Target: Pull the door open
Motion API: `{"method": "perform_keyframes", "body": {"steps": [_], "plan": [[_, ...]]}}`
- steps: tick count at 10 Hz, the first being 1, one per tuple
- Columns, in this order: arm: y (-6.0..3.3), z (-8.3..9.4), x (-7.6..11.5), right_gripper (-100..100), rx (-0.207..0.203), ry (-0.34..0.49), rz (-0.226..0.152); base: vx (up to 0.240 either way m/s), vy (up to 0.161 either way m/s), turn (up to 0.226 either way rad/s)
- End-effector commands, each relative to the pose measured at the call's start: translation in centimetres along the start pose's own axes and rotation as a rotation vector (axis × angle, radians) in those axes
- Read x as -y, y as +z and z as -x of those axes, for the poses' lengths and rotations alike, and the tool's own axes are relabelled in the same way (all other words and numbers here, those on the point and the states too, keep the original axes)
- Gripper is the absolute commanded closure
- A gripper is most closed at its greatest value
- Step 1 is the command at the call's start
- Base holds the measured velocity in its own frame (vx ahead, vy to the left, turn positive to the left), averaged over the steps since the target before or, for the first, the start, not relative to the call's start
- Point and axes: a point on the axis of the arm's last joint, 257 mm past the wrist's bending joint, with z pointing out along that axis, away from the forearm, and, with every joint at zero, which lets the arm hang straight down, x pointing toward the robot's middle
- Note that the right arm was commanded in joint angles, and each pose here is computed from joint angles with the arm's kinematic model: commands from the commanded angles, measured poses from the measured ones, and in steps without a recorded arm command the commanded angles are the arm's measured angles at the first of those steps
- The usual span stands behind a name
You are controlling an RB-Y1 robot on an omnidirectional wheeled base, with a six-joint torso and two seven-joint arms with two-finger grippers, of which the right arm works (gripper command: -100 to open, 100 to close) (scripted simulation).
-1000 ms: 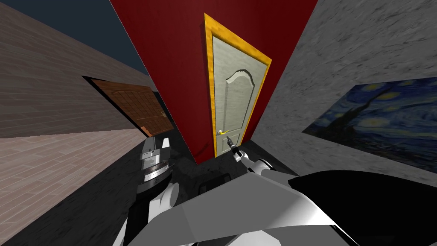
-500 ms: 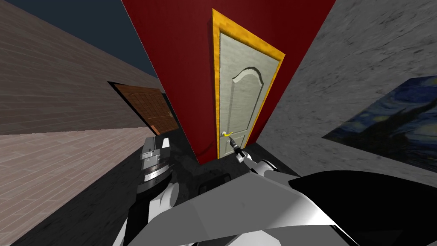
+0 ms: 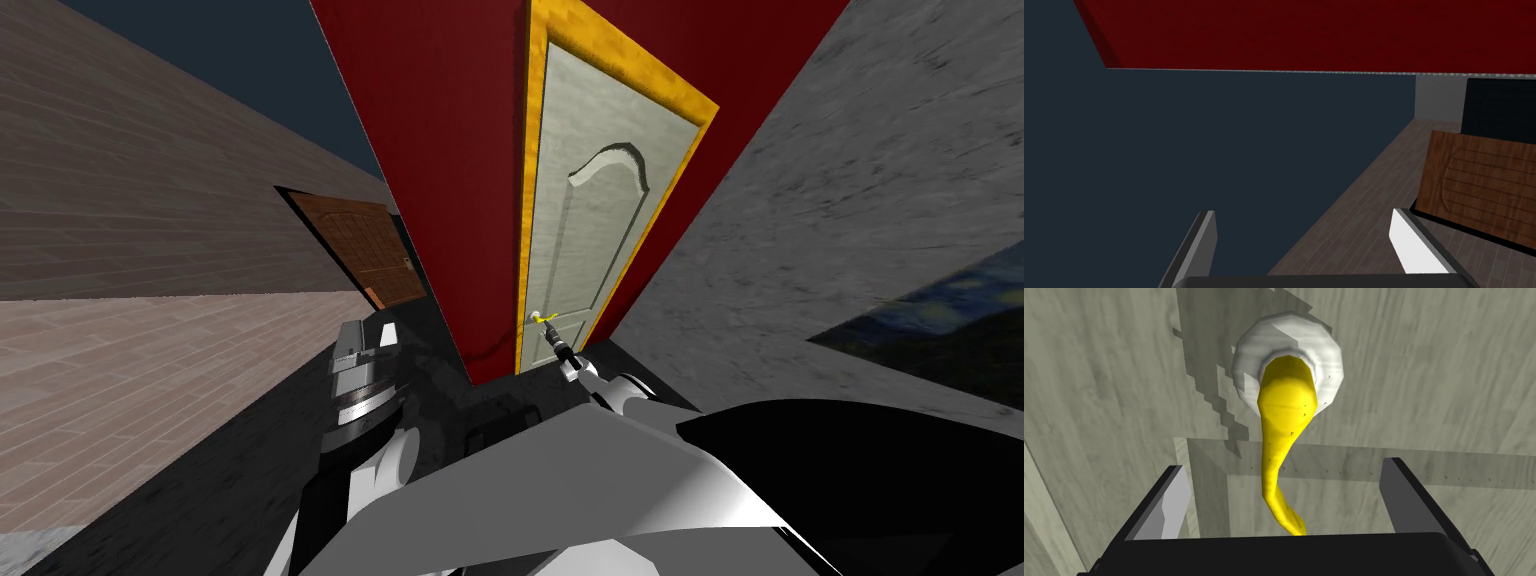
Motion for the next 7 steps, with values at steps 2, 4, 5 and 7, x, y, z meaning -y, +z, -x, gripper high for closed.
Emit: {"method": "perform_keyframes", "body": {"steps": [2,4,5,7], "plan": [[-1.20,2.9,0.2,-100,0.036,0.000,-0.003,0.099,0.014,0.184],[-2.43,5.7,0.3,-100,0.073,-0.002,-0.004,0.076,0.025,0.125],[-3.06,6.0,1.4,-100,0.082,-0.002,-0.031,0.131,0.020,0.129],[-3.98,6.4,2.7,-100,0.094,-0.003,-0.066,0.048,0.003,-0.024]]}}
